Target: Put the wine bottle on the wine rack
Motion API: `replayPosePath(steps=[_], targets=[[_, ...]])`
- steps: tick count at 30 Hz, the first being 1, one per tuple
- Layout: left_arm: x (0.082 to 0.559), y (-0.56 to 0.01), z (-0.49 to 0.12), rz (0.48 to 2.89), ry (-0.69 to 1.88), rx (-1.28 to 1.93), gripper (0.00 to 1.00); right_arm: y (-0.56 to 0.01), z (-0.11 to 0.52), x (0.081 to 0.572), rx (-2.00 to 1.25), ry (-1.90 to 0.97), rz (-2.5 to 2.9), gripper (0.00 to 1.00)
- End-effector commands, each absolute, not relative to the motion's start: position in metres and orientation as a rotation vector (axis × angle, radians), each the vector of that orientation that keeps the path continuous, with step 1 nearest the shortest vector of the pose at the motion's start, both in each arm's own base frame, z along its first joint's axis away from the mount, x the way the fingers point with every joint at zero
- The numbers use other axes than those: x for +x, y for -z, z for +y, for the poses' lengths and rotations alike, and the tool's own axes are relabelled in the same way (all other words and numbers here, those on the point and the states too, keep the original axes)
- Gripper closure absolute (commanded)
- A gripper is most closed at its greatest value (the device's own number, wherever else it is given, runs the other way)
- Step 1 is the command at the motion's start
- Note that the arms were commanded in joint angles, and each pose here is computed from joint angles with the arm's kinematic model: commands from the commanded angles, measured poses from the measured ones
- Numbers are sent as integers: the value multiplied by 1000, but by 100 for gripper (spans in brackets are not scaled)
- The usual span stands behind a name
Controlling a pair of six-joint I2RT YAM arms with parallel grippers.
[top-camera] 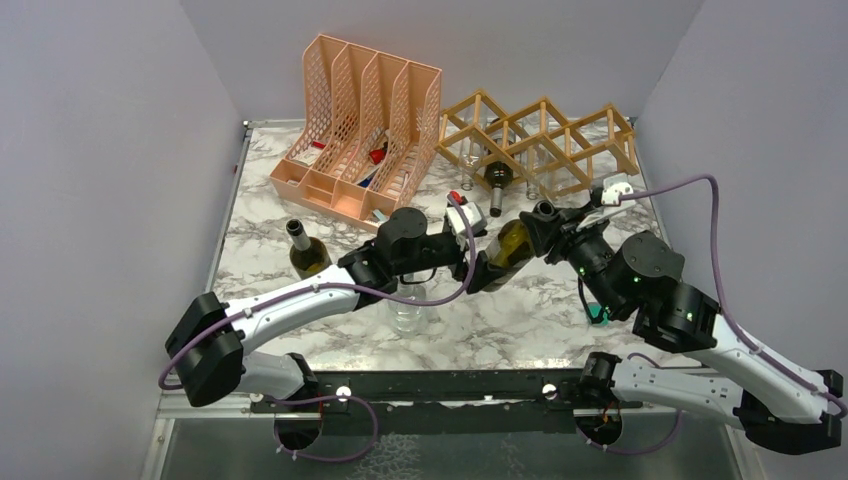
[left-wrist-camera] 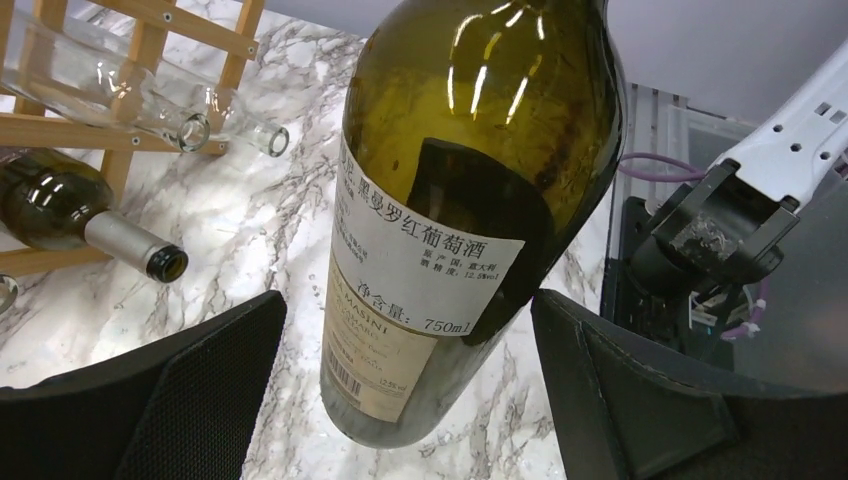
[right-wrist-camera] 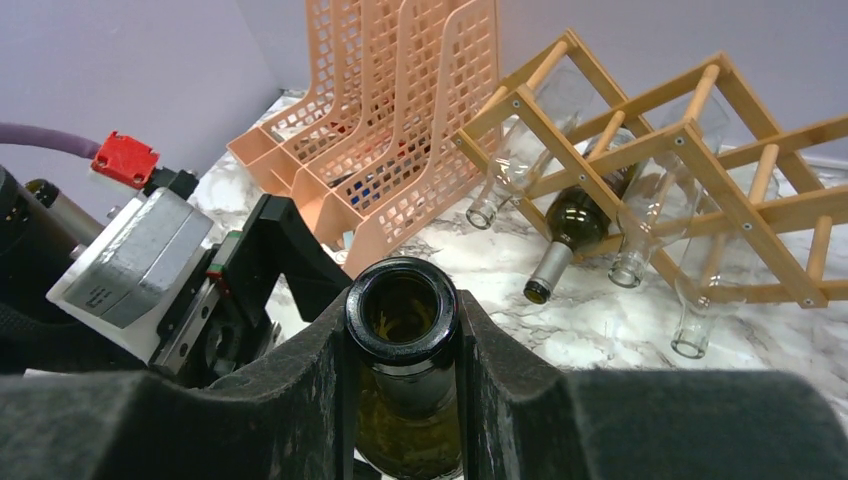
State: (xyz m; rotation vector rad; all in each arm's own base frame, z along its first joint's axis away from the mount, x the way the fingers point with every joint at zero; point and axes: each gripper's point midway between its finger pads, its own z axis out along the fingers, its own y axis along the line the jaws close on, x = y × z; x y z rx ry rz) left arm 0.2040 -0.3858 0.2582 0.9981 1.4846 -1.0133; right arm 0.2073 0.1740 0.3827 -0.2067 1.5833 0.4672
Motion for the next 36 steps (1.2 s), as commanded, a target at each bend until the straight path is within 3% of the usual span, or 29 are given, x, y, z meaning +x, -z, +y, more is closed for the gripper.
replayPosePath(steps=[1, 19, 25, 29, 31, 32, 33, 36], targets=[[214, -286, -395, 1408, 1001, 954, 1, -446, 181, 189, -202, -680, 1403, 99], [172, -300, -403, 1212, 1157, 1162, 4, -480, 202, 130, -514, -916, 1172, 99], [173, -310, -402, 1146, 1118, 1178, 26, -483, 201, 120, -548, -951, 1144, 99], [178, -317, -403, 1108, 1083, 1167, 49, -482, 200, 120, -553, -948, 1157, 98], [180, -319, -404, 1096, 1068, 1168, 67, -481, 200, 119, -560, -952, 1162, 96], [182, -321, -405, 1088, 1059, 1170, 87, -480, 200, 118, -562, -953, 1165, 94], [185, -322, -405, 1089, 1045, 1161, 100, -479, 200, 118, -563, -954, 1169, 87], [193, -325, -404, 1071, 984, 1152, 100, -475, 198, 119, -554, -950, 1201, 40]])
